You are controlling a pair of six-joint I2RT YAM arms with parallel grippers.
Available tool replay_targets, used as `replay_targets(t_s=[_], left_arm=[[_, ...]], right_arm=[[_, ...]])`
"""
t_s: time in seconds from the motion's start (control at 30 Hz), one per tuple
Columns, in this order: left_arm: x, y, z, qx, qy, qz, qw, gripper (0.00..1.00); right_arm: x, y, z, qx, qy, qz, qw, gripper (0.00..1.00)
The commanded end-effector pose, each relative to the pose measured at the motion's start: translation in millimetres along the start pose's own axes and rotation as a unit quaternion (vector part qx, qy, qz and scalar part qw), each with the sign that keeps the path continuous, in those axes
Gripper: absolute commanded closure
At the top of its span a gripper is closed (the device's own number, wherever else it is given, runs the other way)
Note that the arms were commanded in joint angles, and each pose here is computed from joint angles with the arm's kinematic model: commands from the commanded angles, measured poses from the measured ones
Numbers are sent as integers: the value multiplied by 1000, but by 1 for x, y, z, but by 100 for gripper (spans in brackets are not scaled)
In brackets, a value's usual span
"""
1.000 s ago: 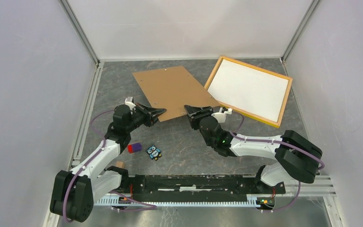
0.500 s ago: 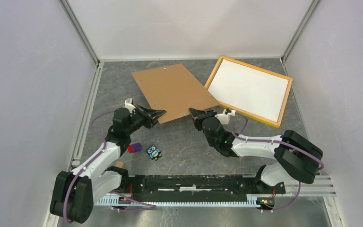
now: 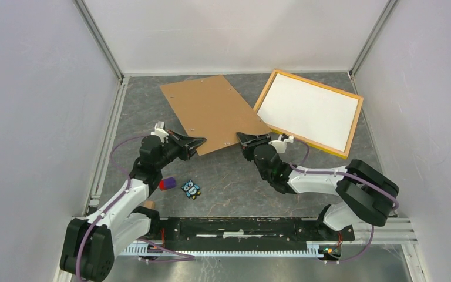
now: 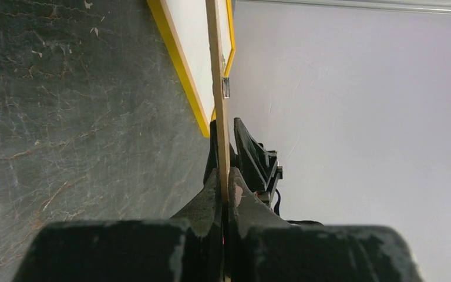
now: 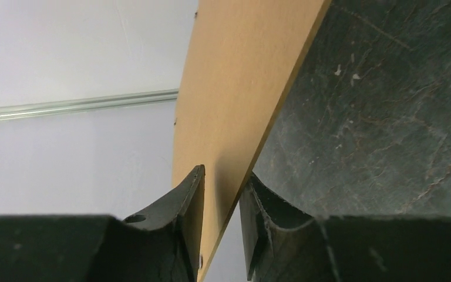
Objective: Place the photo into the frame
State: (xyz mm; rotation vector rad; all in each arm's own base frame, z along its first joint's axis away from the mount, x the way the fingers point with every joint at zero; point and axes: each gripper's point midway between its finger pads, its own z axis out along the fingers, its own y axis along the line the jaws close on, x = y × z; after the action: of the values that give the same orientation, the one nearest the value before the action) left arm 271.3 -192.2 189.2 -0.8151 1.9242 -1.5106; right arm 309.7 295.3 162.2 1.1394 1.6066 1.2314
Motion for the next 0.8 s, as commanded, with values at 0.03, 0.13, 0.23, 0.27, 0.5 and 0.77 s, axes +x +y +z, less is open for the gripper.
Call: replay_targets(t_s=[0.03,0.13,0.23,0.27,0.5,0.77], left_arm=[[13,-25,-4,53,24,89,994,98],[15,-23,-2,50,26,91,994,98],[17,-22,-3,50,28,94,994,98],[17,-22,-2,50,28,95,994,98],[25,-5,-1,30,34,86,995,95],[33,11,0,-13,55,79,995,39]], right_arm=[[-8,17,16,-22,-24,26,999,67],[-4,18,19,-26,-18,39,999,72],[-7,17,20,-29,-16,44,998,77],[-8,20,20,-36,-15,50,998,80],[-17,48,11,-100,6,73,992,100],[-48,96,4,-220,41,-60,973,100]])
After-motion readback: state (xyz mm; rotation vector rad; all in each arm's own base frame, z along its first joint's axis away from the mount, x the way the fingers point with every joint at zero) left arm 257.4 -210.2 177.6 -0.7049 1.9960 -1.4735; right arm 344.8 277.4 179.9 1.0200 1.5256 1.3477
